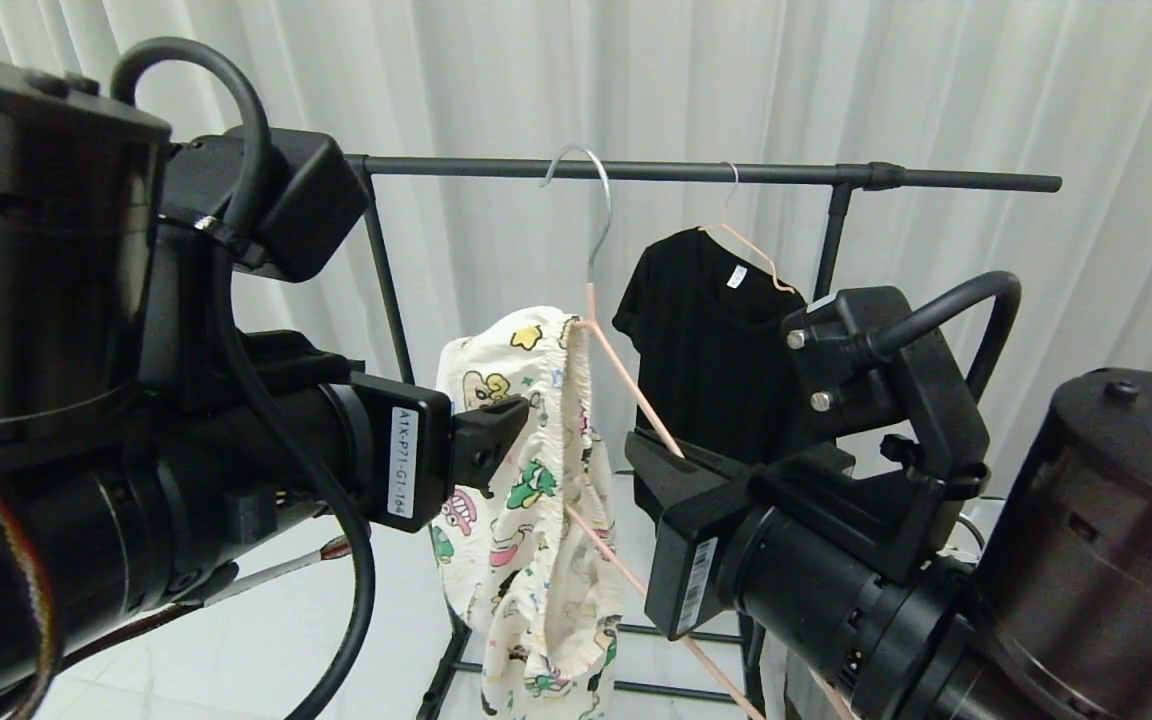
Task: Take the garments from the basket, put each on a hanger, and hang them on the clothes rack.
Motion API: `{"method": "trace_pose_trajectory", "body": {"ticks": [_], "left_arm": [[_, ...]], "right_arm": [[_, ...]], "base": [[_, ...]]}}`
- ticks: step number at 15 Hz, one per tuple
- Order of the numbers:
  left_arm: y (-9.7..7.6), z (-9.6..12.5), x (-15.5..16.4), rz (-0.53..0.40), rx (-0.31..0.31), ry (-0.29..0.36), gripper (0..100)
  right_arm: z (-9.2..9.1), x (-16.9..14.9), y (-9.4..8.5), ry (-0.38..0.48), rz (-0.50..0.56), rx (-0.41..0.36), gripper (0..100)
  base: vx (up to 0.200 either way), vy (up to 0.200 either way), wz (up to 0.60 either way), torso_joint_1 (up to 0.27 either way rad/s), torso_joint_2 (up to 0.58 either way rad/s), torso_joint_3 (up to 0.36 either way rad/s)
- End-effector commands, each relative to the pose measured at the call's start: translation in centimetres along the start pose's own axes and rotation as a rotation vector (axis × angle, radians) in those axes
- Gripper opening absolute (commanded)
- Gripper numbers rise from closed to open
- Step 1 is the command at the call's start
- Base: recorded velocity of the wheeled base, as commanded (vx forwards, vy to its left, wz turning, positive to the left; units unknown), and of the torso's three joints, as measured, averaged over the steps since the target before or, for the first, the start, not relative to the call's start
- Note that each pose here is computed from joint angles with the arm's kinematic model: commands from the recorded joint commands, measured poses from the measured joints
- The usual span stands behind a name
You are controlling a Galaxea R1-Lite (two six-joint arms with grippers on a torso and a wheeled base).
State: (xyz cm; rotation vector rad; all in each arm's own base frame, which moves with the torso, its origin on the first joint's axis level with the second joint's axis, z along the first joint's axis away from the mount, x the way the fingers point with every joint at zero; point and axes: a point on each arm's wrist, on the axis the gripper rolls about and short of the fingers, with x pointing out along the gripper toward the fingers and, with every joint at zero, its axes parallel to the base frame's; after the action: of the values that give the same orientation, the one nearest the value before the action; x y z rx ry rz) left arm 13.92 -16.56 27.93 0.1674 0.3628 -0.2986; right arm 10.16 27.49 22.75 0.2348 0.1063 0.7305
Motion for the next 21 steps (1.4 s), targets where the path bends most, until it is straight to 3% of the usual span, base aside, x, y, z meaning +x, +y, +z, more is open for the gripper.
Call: {"method": "trace_pose_trajectory", "body": {"ticks": [1, 3, 5, 7, 8, 10, 11, 12, 13, 18, 21], "left_arm": [[0.1, -0.2, 0.0, 0.002, 0.006, 0.006, 100], [1.0, -0.5, -0.8, 0.011, -0.006, -0.004, 100], [2.7, -0.9, -2.3, 0.001, 0.026, -0.028, 100], [4.6, -0.8, -4.1, -0.104, 0.107, -0.076, 100], [6.3, -1.6, -5.3, -0.209, 0.23, -0.112, 100], [7.5, -3.3, -5.7, -0.326, 0.363, -0.126, 100], [7.4, -4.2, -5.4, -0.408, 0.447, -0.128, 100], [7.2, -4.6, -5.1, -0.443, 0.487, -0.123, 100], [7.1, -4.7, -4.7, -0.459, 0.498, -0.111, 100], [2.6, -5.6, -2.0, -0.71, 0.577, -0.07, 100], [1.5, -5.9, -0.8, -0.74, 0.579, -0.055, 100]], "right_arm": [[0.1, 0.1, -0.3, -0.008, -0.009, -0.004, 0], [0.7, 0.1, -1.1, -0.033, -0.03, -0.046, 0], [0.7, -1.5, -2.2, -0.016, -0.007, -0.078, 0], [0.3, -3.6, -3.3, 0.01, 0.048, -0.115, 0], [0.3, -5.5, -4.2, 0.016, 0.098, -0.147, 0], [-0.1, -7.5, -5.1, 0.03, 0.158, -0.169, 0], [-0.4, -8.7, -5.8, 0.036, 0.198, -0.192, 0], [-0.7, -9.4, -6.1, 0.044, 0.223, -0.203, 0], [-0.9, -9.8, -6.2, 0.049, 0.238, -0.207, 0], [-2.6, -12.3, -4.8, 0.106, 0.422, -0.237, 0], [-2.6, -12.6, -4.5, 0.099, 0.449, -0.251, 0]], "base": [[0.0, 0.0, 0.0, 0.0, 0.0, 0.0], [0.0, 0.0, 0.0, 0.0, 0.0, 0.0], [0.0, 0.0, 0.0, 0.0, 0.0, 0.0], [0.0, 0.0, 0.0, 0.0, 0.0, 0.0], [0.0, 0.0, 0.0, 0.0, 0.0, 0.0], [0.0, 0.0, 0.0, 0.0, 0.0, 0.0], [0.0, 0.0, 0.0, 0.0, 0.0, 0.0], [0.0, 0.0, 0.0, 0.0, 0.0, 0.0], [0.0, 0.0, 0.0, 0.0, 0.0, 0.0], [0.0, 0.0, 0.0, 0.0, 0.0, 0.0], [0.0, 0.0, 0.0, 0.0, 0.0, 0.0]]}}
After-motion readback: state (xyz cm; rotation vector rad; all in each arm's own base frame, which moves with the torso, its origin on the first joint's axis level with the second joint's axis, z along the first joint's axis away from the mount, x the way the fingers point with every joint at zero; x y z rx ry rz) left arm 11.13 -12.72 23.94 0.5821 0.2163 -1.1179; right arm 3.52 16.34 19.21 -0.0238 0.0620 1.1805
